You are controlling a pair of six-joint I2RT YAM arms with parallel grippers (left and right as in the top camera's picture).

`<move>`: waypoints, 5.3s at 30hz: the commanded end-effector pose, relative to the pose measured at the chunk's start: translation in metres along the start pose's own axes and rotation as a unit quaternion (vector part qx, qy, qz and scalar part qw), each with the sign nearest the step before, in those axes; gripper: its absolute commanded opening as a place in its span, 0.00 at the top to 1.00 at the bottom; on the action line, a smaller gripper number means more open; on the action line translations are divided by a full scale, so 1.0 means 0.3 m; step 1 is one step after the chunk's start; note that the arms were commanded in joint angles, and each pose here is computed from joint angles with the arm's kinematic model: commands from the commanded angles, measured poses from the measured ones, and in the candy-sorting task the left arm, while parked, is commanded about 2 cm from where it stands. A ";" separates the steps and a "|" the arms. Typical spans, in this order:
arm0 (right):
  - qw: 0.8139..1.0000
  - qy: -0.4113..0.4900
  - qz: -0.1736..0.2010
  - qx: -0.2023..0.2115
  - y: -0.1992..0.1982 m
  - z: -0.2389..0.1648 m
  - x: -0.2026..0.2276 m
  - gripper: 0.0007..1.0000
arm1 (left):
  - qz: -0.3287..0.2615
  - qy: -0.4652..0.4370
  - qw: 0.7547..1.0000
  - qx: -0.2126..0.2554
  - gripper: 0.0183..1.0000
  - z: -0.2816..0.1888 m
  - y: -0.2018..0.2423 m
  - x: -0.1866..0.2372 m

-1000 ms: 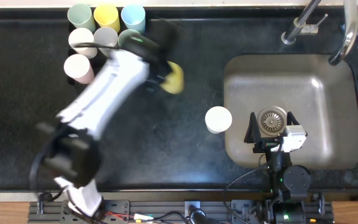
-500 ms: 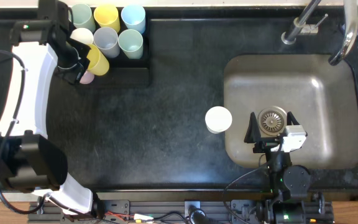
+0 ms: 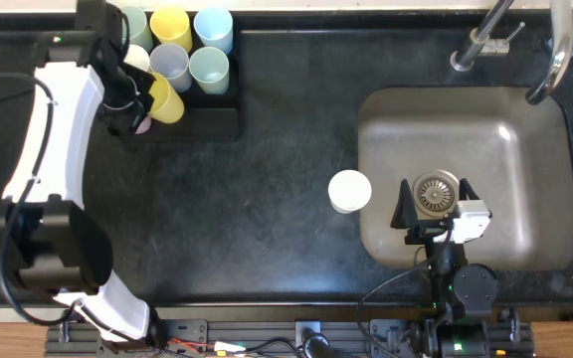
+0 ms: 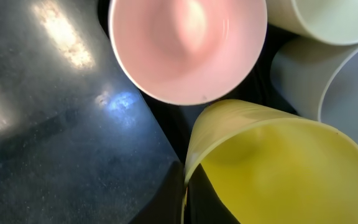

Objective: Store Cups

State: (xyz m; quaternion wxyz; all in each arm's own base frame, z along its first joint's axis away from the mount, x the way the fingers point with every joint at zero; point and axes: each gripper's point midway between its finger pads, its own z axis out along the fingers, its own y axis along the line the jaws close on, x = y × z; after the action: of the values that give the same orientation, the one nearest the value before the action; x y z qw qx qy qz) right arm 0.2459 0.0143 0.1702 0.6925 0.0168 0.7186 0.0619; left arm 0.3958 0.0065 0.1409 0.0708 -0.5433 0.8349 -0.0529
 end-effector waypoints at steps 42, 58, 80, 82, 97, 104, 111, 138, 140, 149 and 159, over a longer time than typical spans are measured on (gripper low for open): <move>1.000 -0.005 0.003 -0.003 0.003 -0.001 -0.004 0.00 | 0.059 -0.067 0.996 0.012 0.00 -0.042 -0.051 -0.002; 1.000 -0.005 0.003 -0.003 0.003 -0.001 -0.004 0.00 | 0.248 -0.206 0.946 0.029 0.00 -0.440 0.479 0.096; 1.000 -0.005 0.003 -0.003 0.003 -0.001 -0.004 0.00 | 0.464 -0.493 0.640 0.364 0.00 -0.141 0.406 0.284; 1.000 -0.005 0.003 -0.003 0.003 -0.001 -0.004 0.00 | 0.461 -0.496 0.642 0.360 0.00 -0.140 0.408 0.277; 1.000 -0.005 0.003 -0.003 0.003 -0.001 -0.004 0.00 | 0.461 -0.497 0.641 0.361 0.00 -0.143 0.407 0.279; 1.000 -0.005 0.003 -0.003 0.003 -0.001 -0.004 0.00 | 0.461 -0.496 0.641 0.361 0.00 -0.142 0.407 0.279; 1.000 -0.005 0.003 -0.003 0.003 -0.001 -0.004 0.00 | 0.461 -0.496 0.641 0.361 0.00 -0.142 0.407 0.279; 0.999 0.005 -0.014 -0.031 0.048 -0.027 -0.106 0.00 | 0.461 -0.496 0.641 0.361 0.00 -0.142 0.407 0.279; 0.998 0.040 -0.011 -0.044 0.073 -0.042 -0.151 0.00 | 0.461 -0.496 0.641 0.361 0.00 -0.142 0.407 0.279; 0.922 0.345 -0.173 -0.024 0.034 -0.018 -0.302 0.00 | 0.461 -0.496 0.641 0.361 0.00 -0.142 0.407 0.279; 0.797 0.567 -0.184 -0.096 0.120 0.121 -0.109 0.00 | 0.461 -0.496 0.641 0.361 0.00 -0.142 0.407 0.279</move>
State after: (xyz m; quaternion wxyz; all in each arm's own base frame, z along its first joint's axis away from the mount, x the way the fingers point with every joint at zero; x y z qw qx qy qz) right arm 0.2721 0.0334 0.2136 0.1761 -0.1855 0.9666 -0.0122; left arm 0.2454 -0.0182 0.1572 0.6780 0.0248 0.7337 -0.0375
